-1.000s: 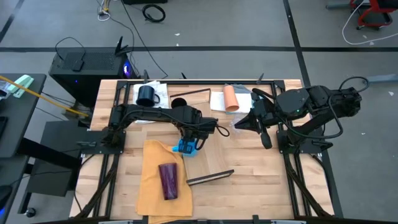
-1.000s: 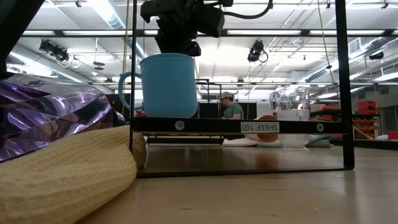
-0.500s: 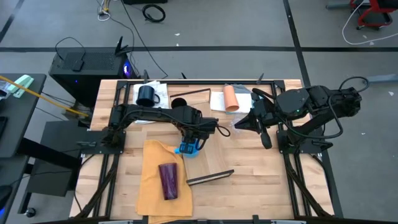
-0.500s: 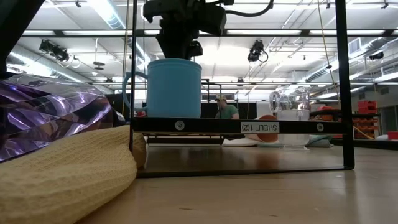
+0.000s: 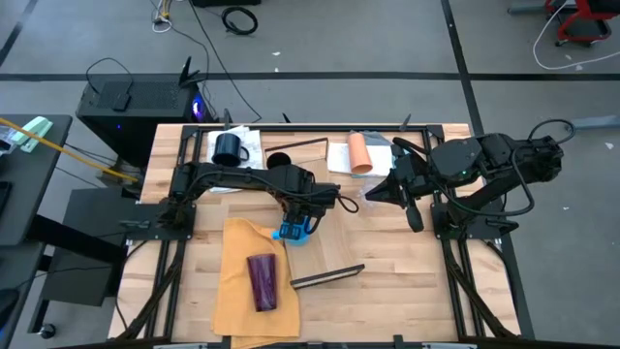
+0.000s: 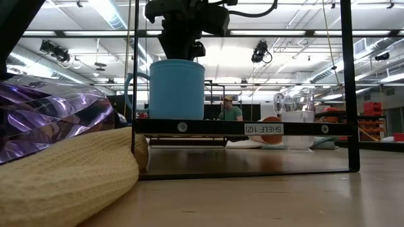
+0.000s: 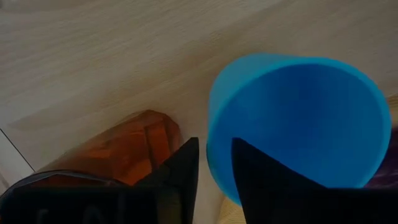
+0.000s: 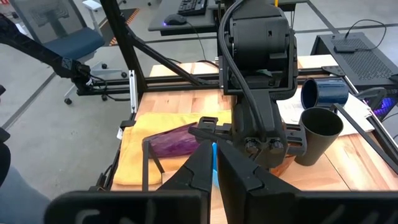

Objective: Stack small to large cups/mugs on shelf
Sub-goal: Put the transparent mug on the shelf

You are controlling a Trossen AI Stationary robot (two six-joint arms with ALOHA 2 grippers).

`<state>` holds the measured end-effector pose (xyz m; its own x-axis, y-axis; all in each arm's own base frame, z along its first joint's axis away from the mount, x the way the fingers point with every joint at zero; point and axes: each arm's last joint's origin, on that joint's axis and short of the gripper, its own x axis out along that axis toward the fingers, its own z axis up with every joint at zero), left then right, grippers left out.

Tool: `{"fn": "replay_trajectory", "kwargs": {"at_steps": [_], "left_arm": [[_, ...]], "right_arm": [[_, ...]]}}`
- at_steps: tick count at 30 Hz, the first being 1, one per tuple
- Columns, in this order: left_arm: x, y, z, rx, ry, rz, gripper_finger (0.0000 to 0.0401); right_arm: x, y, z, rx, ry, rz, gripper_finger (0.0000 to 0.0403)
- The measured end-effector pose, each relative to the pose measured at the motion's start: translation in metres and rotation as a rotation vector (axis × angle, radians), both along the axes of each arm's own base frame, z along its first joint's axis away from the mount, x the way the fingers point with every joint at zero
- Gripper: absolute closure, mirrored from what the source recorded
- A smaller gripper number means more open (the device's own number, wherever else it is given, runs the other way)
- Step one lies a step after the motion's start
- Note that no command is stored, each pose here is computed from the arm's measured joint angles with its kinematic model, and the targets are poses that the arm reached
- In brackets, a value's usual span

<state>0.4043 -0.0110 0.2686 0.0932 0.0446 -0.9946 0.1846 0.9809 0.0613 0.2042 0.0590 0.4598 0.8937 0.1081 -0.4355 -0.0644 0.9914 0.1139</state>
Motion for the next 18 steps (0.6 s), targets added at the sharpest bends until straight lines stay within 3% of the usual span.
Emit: {"fn": "replay_trajectory", "kwargs": {"at_steps": [18], "left_arm": [[-0.002,-0.001,0.016,-0.002,-0.093,-0.011,0.0232]], "right_arm": [[0.000,0.000,0.000,0.000,0.001,0.000,0.0376]]}}
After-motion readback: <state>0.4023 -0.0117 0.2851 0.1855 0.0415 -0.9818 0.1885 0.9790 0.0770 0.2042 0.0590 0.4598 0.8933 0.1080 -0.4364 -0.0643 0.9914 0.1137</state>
